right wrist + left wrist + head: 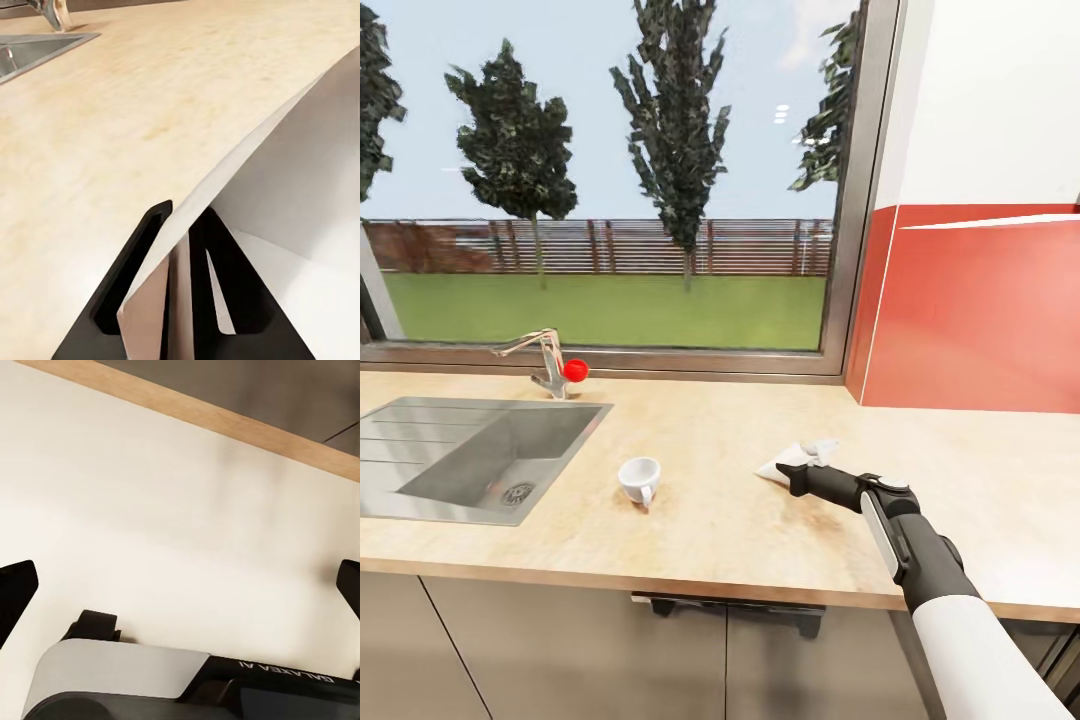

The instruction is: Set up a coffee station on the kitchen countertop: keep the coffee maker on the countertop, move the bottle of coffee from the kitchen shelf to the counter next to the coffee maker, place a paper coffee filter on top of the coffee maker, put the saucer next to the coffee maker with the coffee cup on the saucer, and place the electric kettle next to the coffee maker.

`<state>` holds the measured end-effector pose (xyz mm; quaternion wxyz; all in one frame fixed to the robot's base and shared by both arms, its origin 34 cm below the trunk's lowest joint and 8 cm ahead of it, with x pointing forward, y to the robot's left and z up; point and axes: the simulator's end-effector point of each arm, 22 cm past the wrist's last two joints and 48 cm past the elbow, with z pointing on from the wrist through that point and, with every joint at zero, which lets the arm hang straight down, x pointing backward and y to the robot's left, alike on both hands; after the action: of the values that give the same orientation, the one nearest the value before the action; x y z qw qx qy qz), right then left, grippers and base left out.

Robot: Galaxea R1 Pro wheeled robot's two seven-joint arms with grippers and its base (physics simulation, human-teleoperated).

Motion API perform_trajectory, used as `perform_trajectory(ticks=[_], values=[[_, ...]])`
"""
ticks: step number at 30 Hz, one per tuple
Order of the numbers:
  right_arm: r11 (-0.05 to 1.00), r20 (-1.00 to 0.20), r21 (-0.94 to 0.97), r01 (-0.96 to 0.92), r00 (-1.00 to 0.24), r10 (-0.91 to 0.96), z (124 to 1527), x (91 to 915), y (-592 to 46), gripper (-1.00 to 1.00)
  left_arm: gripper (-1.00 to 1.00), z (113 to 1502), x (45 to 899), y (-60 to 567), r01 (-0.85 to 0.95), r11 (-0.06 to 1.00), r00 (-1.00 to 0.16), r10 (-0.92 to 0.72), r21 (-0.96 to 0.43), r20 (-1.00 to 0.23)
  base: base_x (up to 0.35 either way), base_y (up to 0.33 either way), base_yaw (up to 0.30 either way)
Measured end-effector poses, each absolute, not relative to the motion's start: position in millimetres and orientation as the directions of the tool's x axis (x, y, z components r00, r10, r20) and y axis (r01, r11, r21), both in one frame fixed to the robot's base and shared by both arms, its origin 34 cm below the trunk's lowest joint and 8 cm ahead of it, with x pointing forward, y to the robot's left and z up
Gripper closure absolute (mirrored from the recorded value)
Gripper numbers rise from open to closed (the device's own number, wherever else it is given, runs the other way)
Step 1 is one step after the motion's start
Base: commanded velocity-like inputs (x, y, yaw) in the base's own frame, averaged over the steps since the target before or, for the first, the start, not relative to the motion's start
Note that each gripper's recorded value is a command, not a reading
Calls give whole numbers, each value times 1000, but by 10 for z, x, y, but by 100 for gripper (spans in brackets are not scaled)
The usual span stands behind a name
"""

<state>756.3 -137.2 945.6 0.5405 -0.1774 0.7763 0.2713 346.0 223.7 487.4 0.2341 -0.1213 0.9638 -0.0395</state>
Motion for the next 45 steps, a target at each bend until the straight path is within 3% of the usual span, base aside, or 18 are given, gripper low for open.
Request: perform_trajectory(ticks=[45], values=[[789, -948, 211, -577, -317, 22, 9912, 7579, -1385, 100, -100, 5154, 3465, 2237, -215, 967, -861, -252, -133, -441, 0, 0, 0]])
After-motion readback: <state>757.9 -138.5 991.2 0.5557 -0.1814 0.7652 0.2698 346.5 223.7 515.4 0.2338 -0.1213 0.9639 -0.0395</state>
